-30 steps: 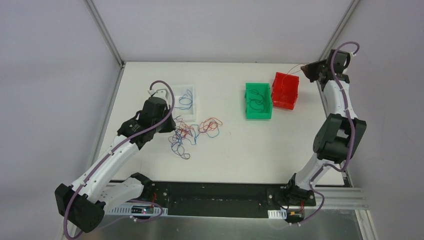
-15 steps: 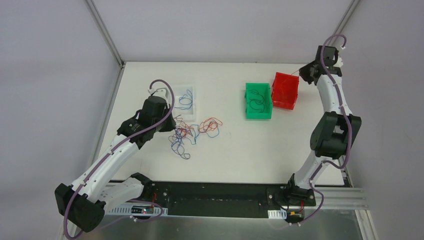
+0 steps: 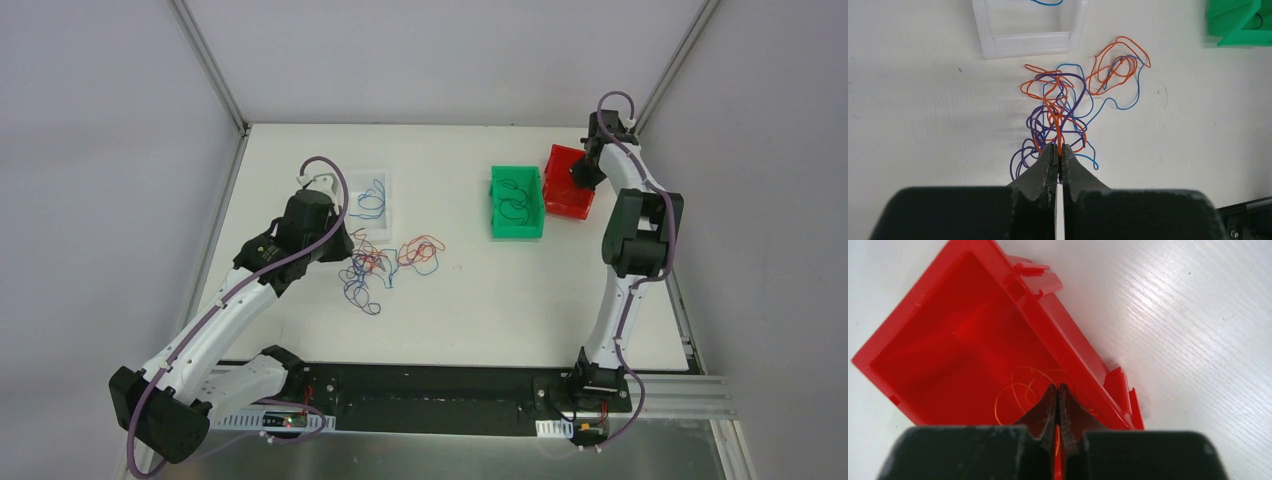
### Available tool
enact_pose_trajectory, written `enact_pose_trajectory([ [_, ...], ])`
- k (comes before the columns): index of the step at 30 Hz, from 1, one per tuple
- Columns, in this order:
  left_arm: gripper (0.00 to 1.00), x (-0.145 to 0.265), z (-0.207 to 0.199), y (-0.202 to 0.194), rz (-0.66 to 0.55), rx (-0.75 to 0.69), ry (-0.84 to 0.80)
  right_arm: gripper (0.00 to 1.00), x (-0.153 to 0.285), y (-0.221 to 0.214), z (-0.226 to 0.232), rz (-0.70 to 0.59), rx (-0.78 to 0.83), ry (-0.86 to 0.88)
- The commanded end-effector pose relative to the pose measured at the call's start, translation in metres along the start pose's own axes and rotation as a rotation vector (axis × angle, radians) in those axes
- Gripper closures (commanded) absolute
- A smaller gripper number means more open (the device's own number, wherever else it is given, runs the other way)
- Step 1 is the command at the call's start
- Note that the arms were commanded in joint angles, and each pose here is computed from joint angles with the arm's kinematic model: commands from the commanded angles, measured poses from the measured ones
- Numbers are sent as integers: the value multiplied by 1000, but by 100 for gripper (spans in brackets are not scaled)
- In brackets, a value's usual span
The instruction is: Untangle the cables
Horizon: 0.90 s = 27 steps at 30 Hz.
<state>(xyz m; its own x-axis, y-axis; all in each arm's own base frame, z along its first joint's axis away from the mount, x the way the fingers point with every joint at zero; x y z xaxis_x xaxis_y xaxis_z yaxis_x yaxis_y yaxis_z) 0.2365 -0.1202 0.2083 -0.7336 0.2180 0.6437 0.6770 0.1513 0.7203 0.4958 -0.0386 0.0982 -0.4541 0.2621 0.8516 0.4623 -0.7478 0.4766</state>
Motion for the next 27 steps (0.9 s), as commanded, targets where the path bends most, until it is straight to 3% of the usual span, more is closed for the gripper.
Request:
enact_pose_trajectory([
  [1, 100, 6, -6, 8, -27, 2, -38, 93, 28, 15, 6, -24, 32, -9],
  [4, 100, 6, -8, 10, -24, 0, -48, 56, 56, 20, 14, -49, 44, 69],
  [7, 100, 4, -11, 10, -13, -2, -60, 44, 90, 25, 20, -84, 56, 147],
  [14, 100, 3, -16, 8, 10, 6, -89, 34, 168, -9, 33, -67, 150, 322],
  [21, 100, 7, -12, 8, -12, -2, -77, 34, 226, -127, 42, 56, 355, 594],
  [27, 100, 6, -4, -1, -15, 19, -48, 36, 228, -217, 44, 158, 482, 677],
])
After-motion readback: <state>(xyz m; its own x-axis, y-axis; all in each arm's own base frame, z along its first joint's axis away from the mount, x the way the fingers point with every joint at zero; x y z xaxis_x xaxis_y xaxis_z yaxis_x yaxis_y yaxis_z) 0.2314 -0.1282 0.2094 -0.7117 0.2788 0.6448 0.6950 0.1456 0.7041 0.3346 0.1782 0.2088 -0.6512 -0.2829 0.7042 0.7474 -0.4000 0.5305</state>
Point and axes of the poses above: each gripper's point midway between its finger pads, its own x axis back along the fingers, its own z axis along the line the jaws close on, y = z × x, the point moved 3 cm from there along x, back along the fingers, and after that the axes turned 1 degree about -x, right-handed, at the moved point
